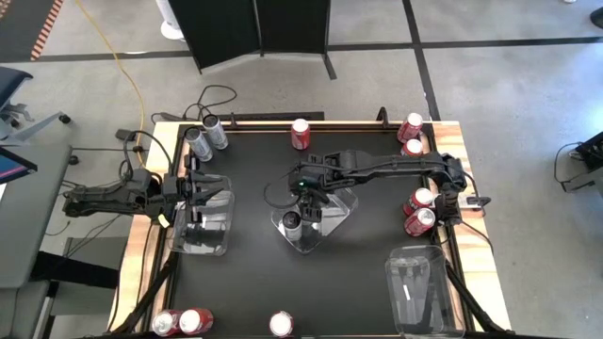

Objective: Sort soda cans
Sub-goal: Put the white soda can into the middle transparent bin

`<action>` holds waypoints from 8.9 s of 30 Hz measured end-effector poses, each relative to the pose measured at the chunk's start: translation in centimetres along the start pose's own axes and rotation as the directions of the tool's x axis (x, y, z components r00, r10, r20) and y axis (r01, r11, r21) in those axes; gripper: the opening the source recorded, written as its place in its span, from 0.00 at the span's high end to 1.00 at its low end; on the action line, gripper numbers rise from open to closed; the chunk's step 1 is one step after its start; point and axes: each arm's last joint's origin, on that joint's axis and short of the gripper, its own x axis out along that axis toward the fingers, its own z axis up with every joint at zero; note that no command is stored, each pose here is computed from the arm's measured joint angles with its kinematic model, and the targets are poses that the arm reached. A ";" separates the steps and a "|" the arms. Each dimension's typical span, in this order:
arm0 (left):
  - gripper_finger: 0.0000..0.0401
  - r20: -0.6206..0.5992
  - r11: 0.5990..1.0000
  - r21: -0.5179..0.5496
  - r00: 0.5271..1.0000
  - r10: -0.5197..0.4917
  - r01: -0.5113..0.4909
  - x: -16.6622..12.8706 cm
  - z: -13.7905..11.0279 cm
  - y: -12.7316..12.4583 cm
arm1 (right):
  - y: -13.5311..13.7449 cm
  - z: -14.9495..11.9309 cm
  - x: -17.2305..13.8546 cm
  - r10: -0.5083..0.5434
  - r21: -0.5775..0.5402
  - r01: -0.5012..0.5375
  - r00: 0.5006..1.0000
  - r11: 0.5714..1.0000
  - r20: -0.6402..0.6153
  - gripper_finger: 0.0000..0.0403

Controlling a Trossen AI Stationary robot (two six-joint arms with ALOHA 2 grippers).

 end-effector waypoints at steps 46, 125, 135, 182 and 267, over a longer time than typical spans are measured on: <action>0.66 -0.080 0.919 0.000 0.916 0.393 -0.394 -0.2 -0.1 1.2 | -15.4 -2.7 -11.6 -0.307 0.037 0.306 0.929 0.951 0.206 0.18; 0.11 -0.919 0.580 0.379 -0.366 0.145 -0.721 13.1 1.7 27.1 | -19.5 -5.6 -8.4 0.029 -0.102 -0.001 0.962 0.995 0.271 0.18; 0.07 -0.892 0.610 0.391 -0.448 0.065 -0.689 13.3 -2.0 28.2 | -19.4 -5.7 -8.2 0.036 -0.103 -0.010 0.965 0.995 0.259 0.18; 0.07 -0.927 0.572 0.270 -0.371 -0.065 -0.775 11.8 -1.7 28.9 | -19.3 -6.5 -5.9 0.072 -0.110 -0.047 0.969 0.993 0.237 0.18; 0.08 -0.973 0.543 0.205 -0.229 0.023 -0.814 7.9 -4.3 27.4 | -19.6 -5.8 -6.1 0.039 -0.117 -0.002 0.949 0.993 0.313 0.18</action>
